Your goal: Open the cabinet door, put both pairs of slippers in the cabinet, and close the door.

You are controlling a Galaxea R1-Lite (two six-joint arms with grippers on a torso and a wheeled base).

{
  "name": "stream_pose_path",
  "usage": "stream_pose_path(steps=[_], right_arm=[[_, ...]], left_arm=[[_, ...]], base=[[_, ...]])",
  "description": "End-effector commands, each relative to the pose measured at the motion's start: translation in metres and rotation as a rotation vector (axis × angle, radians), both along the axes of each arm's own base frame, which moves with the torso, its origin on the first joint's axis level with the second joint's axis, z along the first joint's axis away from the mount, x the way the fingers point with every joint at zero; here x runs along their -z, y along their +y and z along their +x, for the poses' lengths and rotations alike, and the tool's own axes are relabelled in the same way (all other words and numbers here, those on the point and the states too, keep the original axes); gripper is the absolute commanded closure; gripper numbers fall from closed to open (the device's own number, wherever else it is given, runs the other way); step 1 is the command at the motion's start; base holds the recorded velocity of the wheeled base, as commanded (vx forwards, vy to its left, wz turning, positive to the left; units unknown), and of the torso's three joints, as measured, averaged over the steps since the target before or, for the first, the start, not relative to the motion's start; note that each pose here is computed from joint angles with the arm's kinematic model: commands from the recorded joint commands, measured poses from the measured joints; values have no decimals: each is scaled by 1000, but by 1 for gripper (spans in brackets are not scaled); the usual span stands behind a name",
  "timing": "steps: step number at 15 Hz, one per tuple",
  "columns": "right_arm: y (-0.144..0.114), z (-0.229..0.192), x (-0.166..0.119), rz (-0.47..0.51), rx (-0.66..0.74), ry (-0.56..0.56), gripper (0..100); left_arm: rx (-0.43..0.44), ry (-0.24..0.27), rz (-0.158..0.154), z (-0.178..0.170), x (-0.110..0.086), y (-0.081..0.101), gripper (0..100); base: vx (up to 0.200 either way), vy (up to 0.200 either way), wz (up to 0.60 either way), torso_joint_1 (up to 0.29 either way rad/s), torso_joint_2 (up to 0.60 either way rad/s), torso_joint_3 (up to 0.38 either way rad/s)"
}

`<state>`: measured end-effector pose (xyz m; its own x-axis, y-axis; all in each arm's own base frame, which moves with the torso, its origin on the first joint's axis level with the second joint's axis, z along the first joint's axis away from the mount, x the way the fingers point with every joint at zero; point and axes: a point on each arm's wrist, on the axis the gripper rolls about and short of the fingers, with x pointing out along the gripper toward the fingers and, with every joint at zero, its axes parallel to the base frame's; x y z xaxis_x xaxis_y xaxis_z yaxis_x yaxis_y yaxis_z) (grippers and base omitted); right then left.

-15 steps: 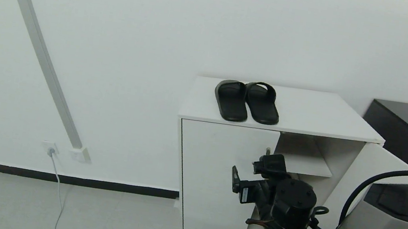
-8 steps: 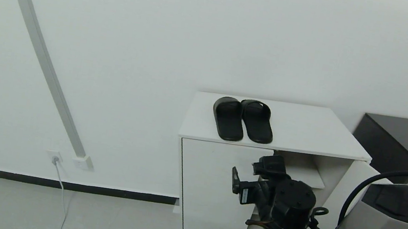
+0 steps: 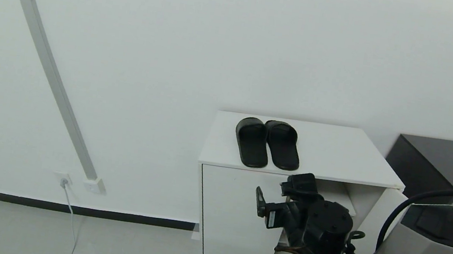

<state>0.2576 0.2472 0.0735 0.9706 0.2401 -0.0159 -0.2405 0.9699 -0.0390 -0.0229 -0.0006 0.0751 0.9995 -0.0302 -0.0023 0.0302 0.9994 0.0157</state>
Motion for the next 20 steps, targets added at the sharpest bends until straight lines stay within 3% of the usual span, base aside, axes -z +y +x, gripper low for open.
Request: stream_pose_path(steps=[1,4,7,9,15,20], right_arm=[[0,3,-5,11,-20,-22,0],[10,23,-28,13,-14,-6,0],[21,36,-78,69,-8,37,0],[19,38,-92,76,5,112,0],[20,39,-91,90,16,180,0],[20,38,-72,49,22,218,0]], left_arm=[[0,1,1,0,0,0,100],[0,1,1,0,0,0,100],[0,1,1,0,0,0,100],[0,1,1,0,0,0,100],[0,1,1,0,0,0,100],[0,1,1,0,0,0,100]], base=[[0,0,0,0,0,0],[0,0,0,0,0,0],[0,0,0,0,0,0],[0,0,0,0,0,0],[0,0,0,0,0,0],[200,0,0,-2,0,-1]])
